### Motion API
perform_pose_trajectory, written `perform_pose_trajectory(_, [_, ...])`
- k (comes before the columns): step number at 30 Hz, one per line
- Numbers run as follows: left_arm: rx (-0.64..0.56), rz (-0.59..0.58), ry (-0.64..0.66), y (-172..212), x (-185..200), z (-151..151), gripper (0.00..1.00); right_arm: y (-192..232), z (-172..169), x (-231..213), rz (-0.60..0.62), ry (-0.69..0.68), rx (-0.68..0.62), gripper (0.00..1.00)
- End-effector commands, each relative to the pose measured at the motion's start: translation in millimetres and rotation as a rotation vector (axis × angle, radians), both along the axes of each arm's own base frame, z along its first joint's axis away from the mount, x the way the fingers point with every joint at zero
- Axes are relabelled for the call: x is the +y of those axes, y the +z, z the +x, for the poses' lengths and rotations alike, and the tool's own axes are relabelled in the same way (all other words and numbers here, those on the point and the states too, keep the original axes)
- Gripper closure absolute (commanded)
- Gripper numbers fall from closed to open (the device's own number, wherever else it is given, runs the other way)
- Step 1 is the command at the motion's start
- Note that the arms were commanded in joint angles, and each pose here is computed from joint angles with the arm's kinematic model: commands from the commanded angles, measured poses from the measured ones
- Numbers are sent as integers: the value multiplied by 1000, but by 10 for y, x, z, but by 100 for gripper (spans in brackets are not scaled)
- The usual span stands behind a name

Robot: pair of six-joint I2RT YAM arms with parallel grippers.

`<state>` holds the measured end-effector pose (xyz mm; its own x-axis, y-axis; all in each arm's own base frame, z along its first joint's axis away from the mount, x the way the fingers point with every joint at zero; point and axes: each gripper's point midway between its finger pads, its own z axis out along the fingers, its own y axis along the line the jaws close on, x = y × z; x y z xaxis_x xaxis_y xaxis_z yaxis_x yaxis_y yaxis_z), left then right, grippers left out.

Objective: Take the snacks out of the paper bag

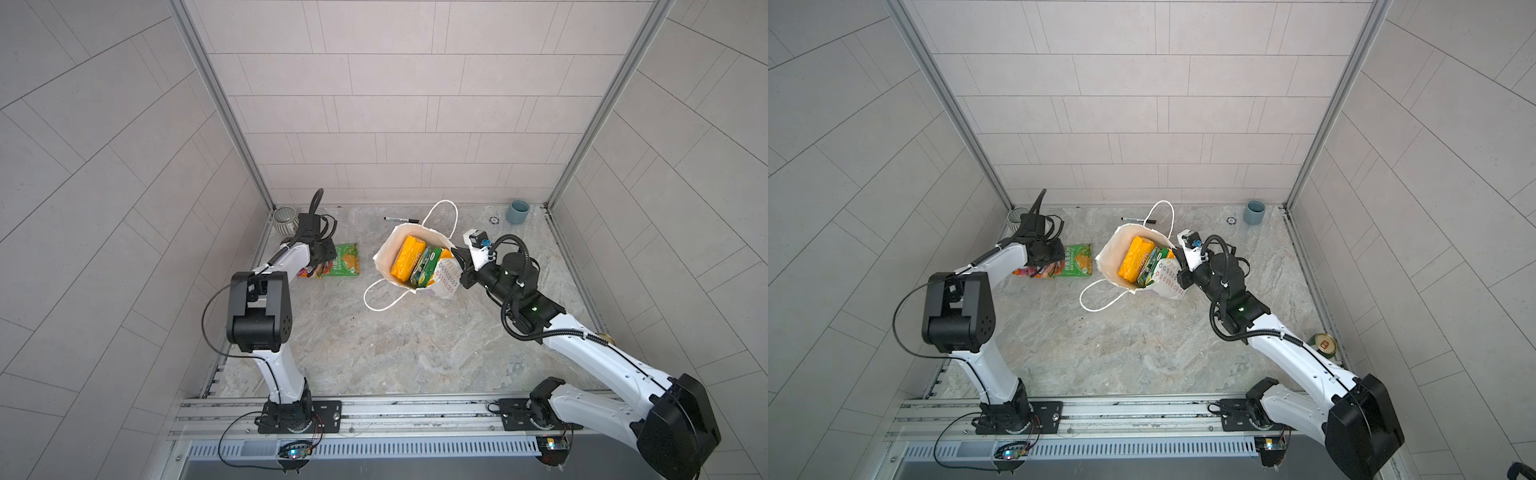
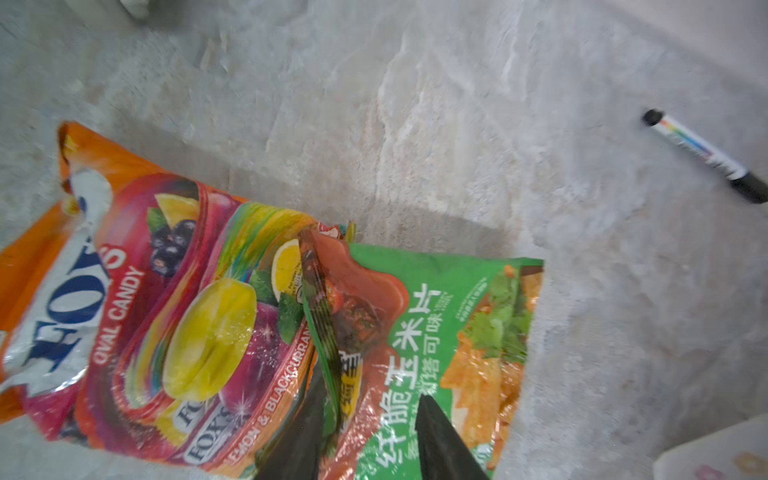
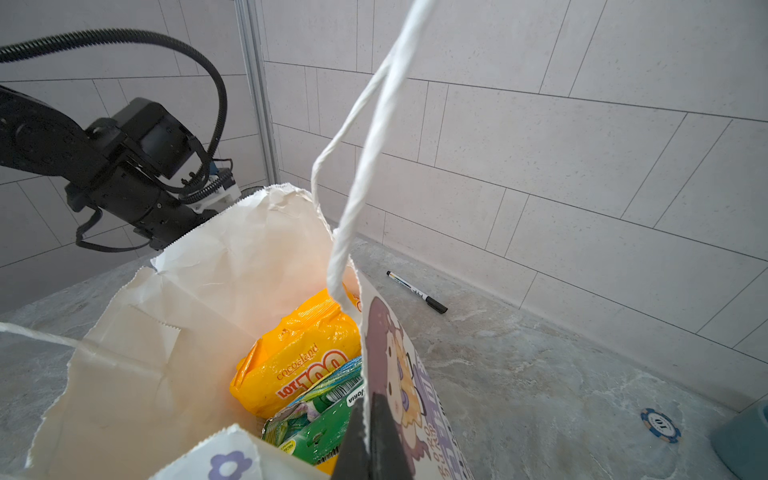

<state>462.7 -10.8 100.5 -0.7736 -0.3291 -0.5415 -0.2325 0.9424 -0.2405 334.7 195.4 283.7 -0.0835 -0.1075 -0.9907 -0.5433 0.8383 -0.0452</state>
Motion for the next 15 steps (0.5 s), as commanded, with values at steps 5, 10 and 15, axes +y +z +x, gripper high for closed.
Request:
perform_pose_trajectory(5, [-243, -61, -114, 1100, -536, -12, 53, 183, 24, -7, 10, -6, -2, 100])
perform_pose_trajectory(10, [-378, -68, -216, 1703, -926, -171, 48, 259, 193, -46, 11, -44, 28, 100])
perform_pose_trajectory(15, [-505, -94, -269, 2070, -1153, -306, 48, 260, 456, -80, 3, -52, 64, 100])
